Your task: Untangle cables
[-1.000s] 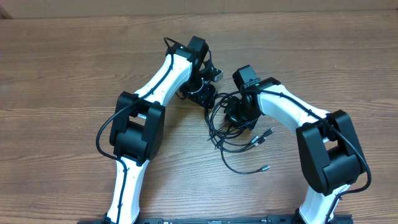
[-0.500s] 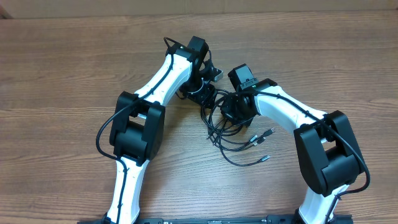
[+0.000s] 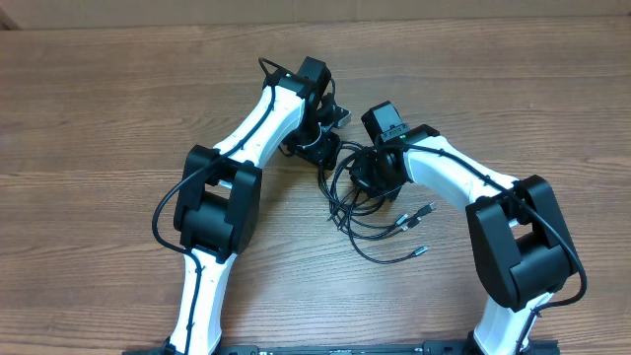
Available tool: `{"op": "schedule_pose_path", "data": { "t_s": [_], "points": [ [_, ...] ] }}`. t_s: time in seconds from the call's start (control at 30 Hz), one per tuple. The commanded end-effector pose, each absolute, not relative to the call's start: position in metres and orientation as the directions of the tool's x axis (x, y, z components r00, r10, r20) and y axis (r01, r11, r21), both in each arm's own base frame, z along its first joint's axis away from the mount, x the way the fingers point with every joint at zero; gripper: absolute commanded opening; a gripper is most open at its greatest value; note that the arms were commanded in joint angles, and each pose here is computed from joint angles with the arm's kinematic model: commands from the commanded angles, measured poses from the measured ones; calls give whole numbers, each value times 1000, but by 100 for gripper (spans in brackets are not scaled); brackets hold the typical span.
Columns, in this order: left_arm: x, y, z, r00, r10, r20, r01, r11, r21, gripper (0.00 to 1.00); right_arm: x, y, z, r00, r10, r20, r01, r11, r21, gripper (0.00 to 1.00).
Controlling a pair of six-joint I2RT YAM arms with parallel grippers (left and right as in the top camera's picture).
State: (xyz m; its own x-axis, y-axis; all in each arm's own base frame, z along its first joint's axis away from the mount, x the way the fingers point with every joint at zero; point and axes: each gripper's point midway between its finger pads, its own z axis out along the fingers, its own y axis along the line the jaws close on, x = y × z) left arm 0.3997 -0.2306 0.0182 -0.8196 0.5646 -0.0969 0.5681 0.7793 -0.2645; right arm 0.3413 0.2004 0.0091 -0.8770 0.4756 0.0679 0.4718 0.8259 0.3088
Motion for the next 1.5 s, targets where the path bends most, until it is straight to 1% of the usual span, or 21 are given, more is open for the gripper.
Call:
{"op": "schedule_pose_path", "data": {
  "t_s": [0.0,0.2,0.47,0.57,0.6,0.63,0.67,0.7,0.73,0.87,0.93,1.03,1.13,1.27,1.33,1.37,1.47],
  "points": [
    [398,-231,12,-834,546,-75,546,797,-257,54,341,200,9,-874,482,60,475,825,306,16],
    [397,-229,8,-840,538,-70,537,807,-247,51,340,200,9,-874,481,60,475,825,306,17],
    [398,-228,-10,-847,525,-83,529,815,-236,51,340,200,9,-874,481,60,475,825,306,17],
    [403,-221,-12,-866,494,-75,499,846,-186,50,340,200,9,-879,474,57,467,829,306,18],
    [405,-216,-13,-874,481,-71,486,860,-156,49,340,200,9,-881,469,56,463,832,306,24],
    [408,-209,-14,-882,466,-66,471,875,-117,48,340,200,9,-881,469,58,463,833,303,28],
    [411,-203,-15,-889,453,-63,457,886,-79,47,339,200,9,-881,470,60,465,833,300,32],
    [413,-198,-16,-896,440,-60,443,895,-46,46,338,199,9,-881,469,62,465,834,298,33],
    [416,-192,-16,-904,424,-58,425,905,-10,45,338,199,9,-881,469,62,465,834,297,38],
    [416,-191,-16,-907,418,-56,418,908,-6,45,338,199,9,-881,468,62,464,834,297,47],
    [416,-190,-16,-907,417,-56,418,909,0,45,337,198,8,-882,467,62,464,838,289,55],
    [416,-190,-16,-907,418,-55,419,908,0,47,333,198,8,-905,420,64,420,861,289,56],
    [415,-190,-16,-907,418,-50,419,908,0,48,331,212,20,-948,307,87,317,871,375,64],
    [412,-193,-16,-907,418,-46,420,907,-23,52,340,219,47,-969,242,43,236,866,440,71],
    [409,-197,-16,-906,421,-41,423,905,-50,52,343,218,58,-978,208,12,191,874,448,73],
    [407,-199,-16,-906,422,-37,423,904,-61,52,344,215,62,-980,198,1,178,878,444,77],
    [404,-201,-16,-906,423,-29,424,903,-76,52,344,196,62,-975,223,0,206,903,376,81]
  ]
}}
